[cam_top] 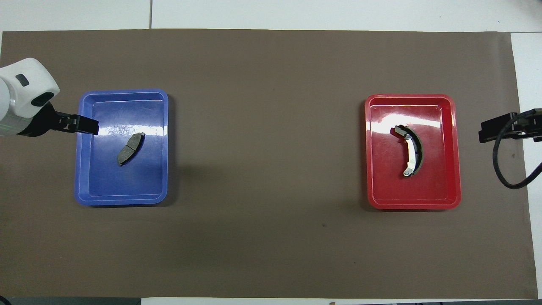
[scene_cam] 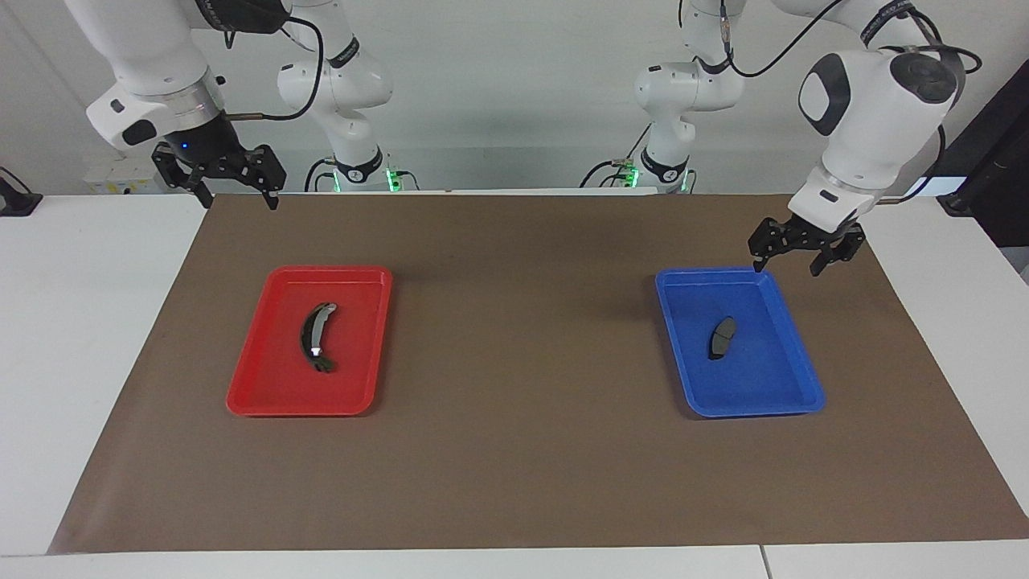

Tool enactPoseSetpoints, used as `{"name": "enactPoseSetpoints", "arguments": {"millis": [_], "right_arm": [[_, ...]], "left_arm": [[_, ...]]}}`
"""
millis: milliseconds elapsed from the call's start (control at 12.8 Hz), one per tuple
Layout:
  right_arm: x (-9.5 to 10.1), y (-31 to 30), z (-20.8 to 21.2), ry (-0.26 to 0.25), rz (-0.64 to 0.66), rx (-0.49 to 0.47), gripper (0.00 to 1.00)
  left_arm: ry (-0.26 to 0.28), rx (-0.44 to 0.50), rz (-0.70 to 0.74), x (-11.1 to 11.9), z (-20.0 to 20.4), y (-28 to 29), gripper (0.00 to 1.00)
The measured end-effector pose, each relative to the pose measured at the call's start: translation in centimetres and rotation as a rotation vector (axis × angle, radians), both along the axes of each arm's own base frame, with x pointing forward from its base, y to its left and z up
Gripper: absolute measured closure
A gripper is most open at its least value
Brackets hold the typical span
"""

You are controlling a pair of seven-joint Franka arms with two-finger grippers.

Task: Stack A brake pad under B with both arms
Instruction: 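Reach the left gripper into the blue tray and grasp the dark pad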

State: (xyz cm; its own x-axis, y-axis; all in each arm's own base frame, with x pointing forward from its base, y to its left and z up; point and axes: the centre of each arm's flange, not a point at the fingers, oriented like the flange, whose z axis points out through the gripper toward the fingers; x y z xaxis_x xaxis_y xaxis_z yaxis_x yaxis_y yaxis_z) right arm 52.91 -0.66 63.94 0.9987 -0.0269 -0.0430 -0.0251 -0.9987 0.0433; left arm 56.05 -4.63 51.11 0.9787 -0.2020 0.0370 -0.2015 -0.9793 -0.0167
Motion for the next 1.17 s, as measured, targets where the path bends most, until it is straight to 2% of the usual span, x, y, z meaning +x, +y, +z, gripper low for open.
{"name": "enactPoseSetpoints", "arguments": {"millis": [389, 623, 856, 1167], "right_arm": [[0.0, 0.0, 0.0, 0.0, 0.0, 0.0, 0.0], [0.0, 0.0, 0.0, 0.0, 0.0, 0.0, 0.0], [0.0, 0.0, 0.0, 0.0, 0.0, 0.0, 0.0], [0.0, 0.0, 0.0, 0.0, 0.0, 0.0, 0.0]], "left_arm": [[-0.013, -0.003, -0.036, -0.2, -7.1, -2.0, 0.02], [0.003, -0.003, -0.033, 0.1, -11.3, -1.9, 0.02], [-0.003, -0.004, -0.038, 0.6, -12.8, -1.8, 0.02], [0.012, 0.001, -0.124, 0.4, -15.1, -0.3, 0.02]]}}
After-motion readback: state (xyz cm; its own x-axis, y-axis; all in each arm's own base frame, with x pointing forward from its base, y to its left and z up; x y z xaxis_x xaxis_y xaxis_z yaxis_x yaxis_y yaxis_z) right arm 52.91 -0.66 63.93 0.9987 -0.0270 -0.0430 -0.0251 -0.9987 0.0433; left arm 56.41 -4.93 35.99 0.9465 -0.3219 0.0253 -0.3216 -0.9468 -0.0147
